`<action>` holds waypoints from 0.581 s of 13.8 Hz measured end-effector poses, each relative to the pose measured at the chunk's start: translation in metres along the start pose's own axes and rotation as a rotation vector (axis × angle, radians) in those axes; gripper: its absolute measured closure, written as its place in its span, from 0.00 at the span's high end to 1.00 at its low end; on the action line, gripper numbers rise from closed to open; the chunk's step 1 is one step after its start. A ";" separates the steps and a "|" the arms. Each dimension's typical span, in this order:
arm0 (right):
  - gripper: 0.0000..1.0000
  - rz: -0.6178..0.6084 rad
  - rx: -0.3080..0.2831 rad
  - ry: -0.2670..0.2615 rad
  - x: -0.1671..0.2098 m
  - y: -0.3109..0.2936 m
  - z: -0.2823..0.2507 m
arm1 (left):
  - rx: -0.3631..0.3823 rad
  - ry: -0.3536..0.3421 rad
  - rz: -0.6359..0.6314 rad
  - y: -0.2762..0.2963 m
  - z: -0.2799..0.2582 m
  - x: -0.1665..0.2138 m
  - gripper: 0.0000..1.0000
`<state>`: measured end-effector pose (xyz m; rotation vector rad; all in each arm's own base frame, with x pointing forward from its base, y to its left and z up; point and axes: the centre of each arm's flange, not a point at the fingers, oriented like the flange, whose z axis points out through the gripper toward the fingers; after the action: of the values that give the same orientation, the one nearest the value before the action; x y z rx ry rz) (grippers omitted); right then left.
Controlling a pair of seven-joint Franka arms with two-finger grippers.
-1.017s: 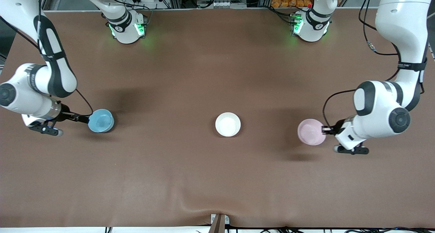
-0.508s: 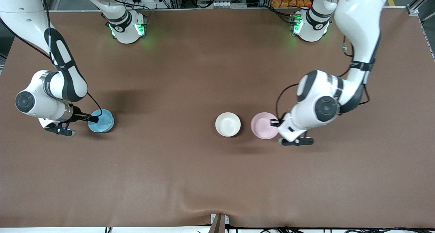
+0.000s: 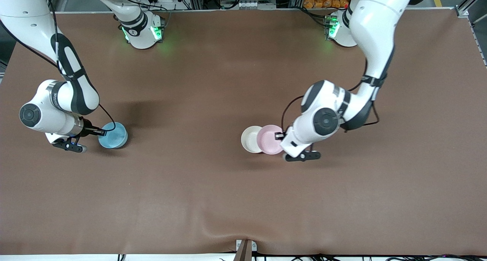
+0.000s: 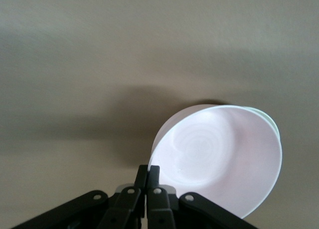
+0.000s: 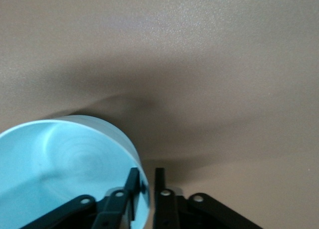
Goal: Stack pink and blue bowls on white bowl
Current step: 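Lower the pink bowl into the white bowl while the right gripper grasps the blue bowl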
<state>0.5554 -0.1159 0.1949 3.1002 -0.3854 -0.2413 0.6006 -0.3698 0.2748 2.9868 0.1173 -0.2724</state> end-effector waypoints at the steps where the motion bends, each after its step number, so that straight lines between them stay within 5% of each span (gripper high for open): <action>1: 0.06 0.000 0.004 0.004 0.001 -0.002 -0.004 | 0.003 -0.005 0.002 0.006 0.006 -0.002 0.02; 8: 0.03 0.000 0.009 0.037 0.002 -0.002 -0.029 | -0.034 -0.003 0.002 0.021 0.011 -0.008 0.02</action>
<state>0.5619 -0.1151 0.2233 3.1082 -0.3870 -0.1819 0.5932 -0.3928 0.2685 2.9530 0.1179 -0.2716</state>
